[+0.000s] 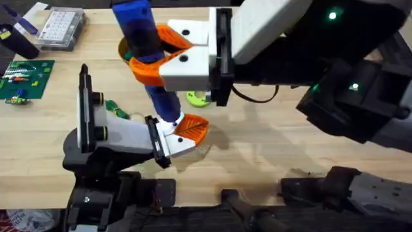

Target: Pick up the gripper from the table and insert it into the empty holder that is missing its gripper. Then pick up a screw, insert it into the mounting hole, and use the screwdriver to tighten it. Finally, clean up the table by picking up the vegetable and placing it into the bucket.

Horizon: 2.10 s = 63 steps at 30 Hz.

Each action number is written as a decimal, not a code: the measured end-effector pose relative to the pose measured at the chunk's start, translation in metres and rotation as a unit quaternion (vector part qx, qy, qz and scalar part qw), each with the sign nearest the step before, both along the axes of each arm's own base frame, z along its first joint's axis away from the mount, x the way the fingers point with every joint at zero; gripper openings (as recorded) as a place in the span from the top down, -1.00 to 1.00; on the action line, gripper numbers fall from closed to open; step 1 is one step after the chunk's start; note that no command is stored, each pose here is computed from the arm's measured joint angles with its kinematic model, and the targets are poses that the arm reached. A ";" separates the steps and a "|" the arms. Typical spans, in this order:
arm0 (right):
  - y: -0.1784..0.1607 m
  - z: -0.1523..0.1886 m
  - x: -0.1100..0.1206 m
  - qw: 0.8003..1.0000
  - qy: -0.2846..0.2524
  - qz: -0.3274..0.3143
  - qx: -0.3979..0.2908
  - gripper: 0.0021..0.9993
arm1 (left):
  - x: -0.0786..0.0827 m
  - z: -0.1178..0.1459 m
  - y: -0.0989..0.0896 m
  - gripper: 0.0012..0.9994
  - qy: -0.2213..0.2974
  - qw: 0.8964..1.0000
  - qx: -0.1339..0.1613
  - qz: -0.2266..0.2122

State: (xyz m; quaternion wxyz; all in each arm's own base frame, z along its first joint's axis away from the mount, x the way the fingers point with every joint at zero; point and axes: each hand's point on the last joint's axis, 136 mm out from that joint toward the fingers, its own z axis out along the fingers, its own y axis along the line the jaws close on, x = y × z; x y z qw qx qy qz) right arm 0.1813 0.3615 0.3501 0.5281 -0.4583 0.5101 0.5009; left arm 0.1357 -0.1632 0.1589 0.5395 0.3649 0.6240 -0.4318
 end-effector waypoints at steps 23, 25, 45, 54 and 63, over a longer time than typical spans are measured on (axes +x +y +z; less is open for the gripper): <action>0.005 -0.008 0.004 1.000 0.007 0.000 -0.006 0.95 | 0.000 0.000 0.000 0.98 0.004 1.000 -0.001 0.000; 0.005 -0.008 0.004 1.000 0.007 0.000 -0.006 0.95 | 0.000 0.000 0.000 0.98 0.004 1.000 -0.002 0.000; 0.001 -0.012 -0.002 1.000 -0.002 0.008 0.023 0.95 | -0.002 0.000 -0.001 0.98 0.011 1.000 -0.004 -0.005; 0.000 -0.013 -0.003 1.000 0.000 0.011 0.023 0.95 | -0.003 0.000 -0.001 0.98 0.011 1.000 -0.004 -0.007; -0.002 -0.004 -0.006 0.998 -0.008 0.021 0.057 0.95 | -0.002 0.000 -0.001 0.98 0.009 1.000 -0.004 -0.007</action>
